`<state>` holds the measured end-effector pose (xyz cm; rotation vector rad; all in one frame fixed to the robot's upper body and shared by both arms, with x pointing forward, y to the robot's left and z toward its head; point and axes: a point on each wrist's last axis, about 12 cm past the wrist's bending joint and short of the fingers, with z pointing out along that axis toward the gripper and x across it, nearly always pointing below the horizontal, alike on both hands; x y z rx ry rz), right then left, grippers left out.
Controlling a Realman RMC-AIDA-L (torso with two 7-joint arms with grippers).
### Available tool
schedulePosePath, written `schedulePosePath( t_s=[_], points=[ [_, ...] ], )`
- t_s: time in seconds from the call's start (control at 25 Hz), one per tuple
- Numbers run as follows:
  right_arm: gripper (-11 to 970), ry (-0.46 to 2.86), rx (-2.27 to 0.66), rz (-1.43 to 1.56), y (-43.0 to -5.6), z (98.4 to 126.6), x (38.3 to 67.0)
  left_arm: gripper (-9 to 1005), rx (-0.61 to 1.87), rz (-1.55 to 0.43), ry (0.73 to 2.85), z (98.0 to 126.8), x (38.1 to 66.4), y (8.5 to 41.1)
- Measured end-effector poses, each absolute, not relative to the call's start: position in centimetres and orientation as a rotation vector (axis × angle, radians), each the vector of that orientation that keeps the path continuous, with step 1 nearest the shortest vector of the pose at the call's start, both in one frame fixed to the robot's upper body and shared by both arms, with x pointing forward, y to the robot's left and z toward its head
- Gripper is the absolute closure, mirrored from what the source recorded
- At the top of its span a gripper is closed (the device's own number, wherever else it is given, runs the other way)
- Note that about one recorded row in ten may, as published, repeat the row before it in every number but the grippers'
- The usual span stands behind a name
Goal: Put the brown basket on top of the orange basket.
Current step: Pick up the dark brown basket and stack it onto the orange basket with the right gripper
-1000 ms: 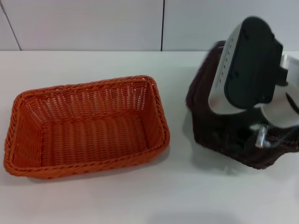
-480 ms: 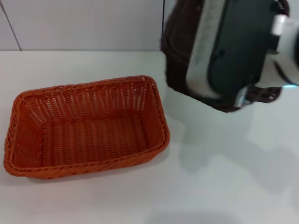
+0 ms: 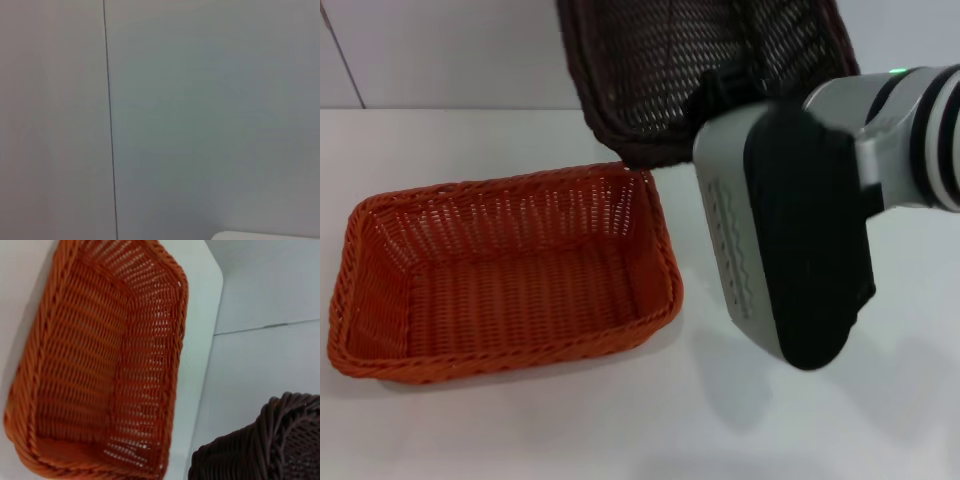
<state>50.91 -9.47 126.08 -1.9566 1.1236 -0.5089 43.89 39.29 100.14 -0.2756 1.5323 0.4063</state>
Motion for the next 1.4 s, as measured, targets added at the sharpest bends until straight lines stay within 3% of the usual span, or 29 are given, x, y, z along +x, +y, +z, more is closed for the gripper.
schedulePosePath(
  t_s=[0.64,0.8,1.4],
  points=[
    [807,0.633,-2.101,-0.804,-9.9,123.4,49.5,208,-0.319,0.362,1.531,100.0,43.8,39.2],
    [807,0.474,-2.131,-0.910,-10.3,121.6,49.7,208,-0.330,0.348,1.526,100.0,43.9,39.2],
    [807,0.398,-2.218,-0.938,-11.0,117.9,51.0,208,-0.387,0.306,1.526,99.9,44.1,39.4]
  ],
)
